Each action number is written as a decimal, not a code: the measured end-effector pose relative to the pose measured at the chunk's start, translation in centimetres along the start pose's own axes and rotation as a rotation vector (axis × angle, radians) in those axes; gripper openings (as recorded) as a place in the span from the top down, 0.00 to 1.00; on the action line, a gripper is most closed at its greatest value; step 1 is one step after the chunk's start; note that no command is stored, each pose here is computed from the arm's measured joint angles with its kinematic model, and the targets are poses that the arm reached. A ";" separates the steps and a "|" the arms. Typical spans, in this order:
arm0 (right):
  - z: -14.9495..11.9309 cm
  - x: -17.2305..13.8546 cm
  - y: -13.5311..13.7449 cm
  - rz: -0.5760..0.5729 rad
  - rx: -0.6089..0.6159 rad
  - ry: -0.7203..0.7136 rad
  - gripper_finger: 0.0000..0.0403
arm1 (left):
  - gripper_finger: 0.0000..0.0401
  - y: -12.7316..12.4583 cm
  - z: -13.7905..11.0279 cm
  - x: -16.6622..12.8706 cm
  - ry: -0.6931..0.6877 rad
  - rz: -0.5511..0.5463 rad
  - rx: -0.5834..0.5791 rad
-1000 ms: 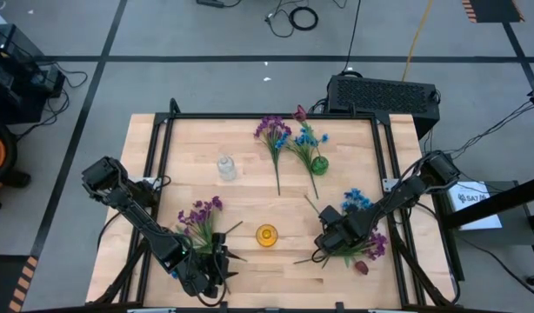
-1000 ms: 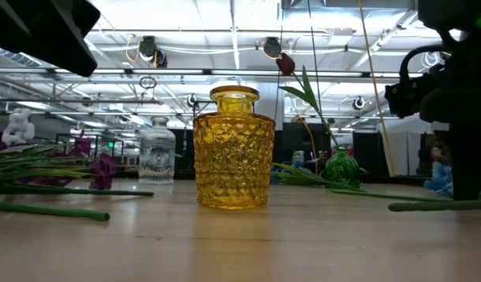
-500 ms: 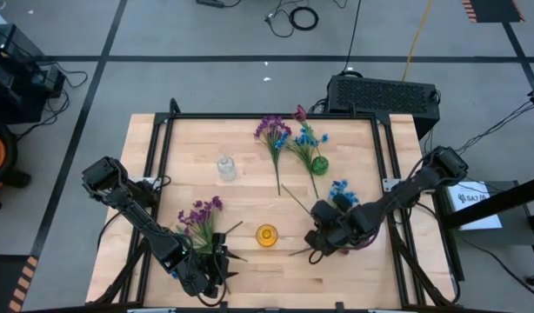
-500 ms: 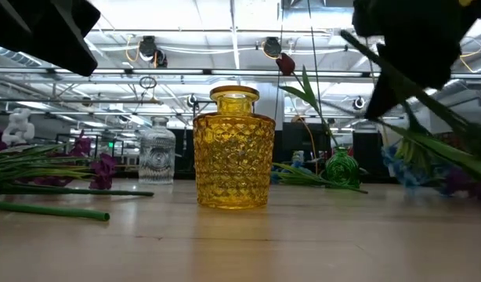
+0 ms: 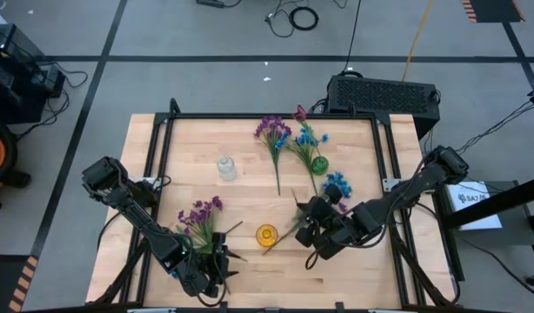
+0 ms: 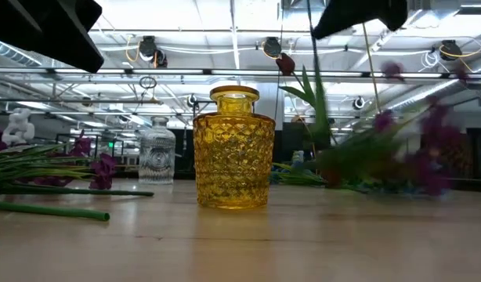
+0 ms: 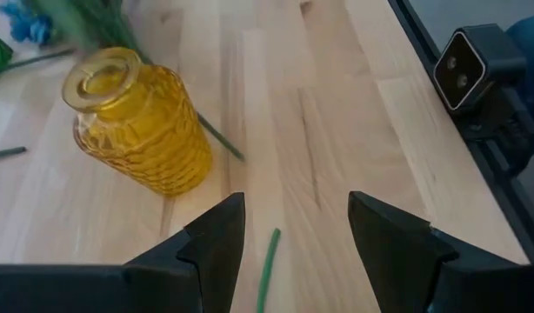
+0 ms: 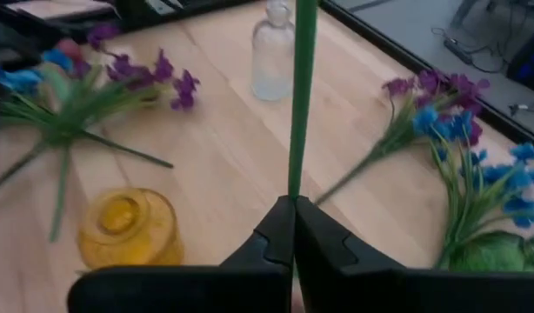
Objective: Sort flowers into vase by color
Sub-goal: Put the right red flower into the green vase
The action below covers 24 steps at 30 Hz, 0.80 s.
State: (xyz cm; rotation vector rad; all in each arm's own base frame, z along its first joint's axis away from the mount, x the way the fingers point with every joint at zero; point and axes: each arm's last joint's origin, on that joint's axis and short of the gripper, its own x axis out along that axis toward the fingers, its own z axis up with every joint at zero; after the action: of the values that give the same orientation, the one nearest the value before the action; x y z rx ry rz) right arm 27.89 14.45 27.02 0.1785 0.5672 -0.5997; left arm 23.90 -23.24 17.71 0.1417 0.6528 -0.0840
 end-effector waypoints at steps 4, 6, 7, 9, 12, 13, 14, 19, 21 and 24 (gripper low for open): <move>0.0 -0.5 0.3 0.009 -0.011 -0.014 1.00 | 0.47 0.1 0.1 0.0 -0.014 0.034 0.005; -0.2 -0.8 0.4 0.016 -0.018 -0.018 1.00 | 0.47 0.2 0.1 0.0 -0.021 0.050 0.005; -0.3 -0.9 0.5 0.019 -0.020 -0.020 1.00 | 0.47 0.2 0.1 0.0 -0.026 0.061 0.006; -0.4 -1.2 0.6 0.019 -0.025 -0.035 1.00 | 0.47 0.2 0.1 0.0 -0.035 0.079 0.019; -0.3 -1.8 0.8 0.012 -0.028 -0.068 1.00 | 0.47 0.2 0.5 -0.1 -0.058 0.109 0.037; -0.1 -2.0 1.0 0.014 -0.027 -0.081 1.00 | 0.47 0.2 0.8 -0.1 -0.069 0.115 0.037; 0.2 -2.3 1.1 0.017 -0.027 -0.094 1.00 | 0.47 0.1 1.3 -0.3 -0.083 0.120 0.036; 1.3 -3.8 1.6 0.027 -0.035 -0.158 1.00 | 0.47 0.4 3.0 -1.5 -0.145 0.146 0.045; 1.2 -3.9 1.7 0.031 -0.039 -0.156 1.00 | 0.47 0.7 3.7 -1.8 -0.174 0.194 0.055; 1.1 -3.8 1.8 0.045 -0.038 -0.134 1.00 | 0.47 1.7 4.3 -2.0 -0.195 0.285 0.087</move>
State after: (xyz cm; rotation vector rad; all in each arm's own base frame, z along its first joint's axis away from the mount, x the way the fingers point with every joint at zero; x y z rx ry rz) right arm 26.85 17.39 29.99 0.1139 0.4439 -0.5519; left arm 25.05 -22.19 22.46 0.3053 0.4290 0.1474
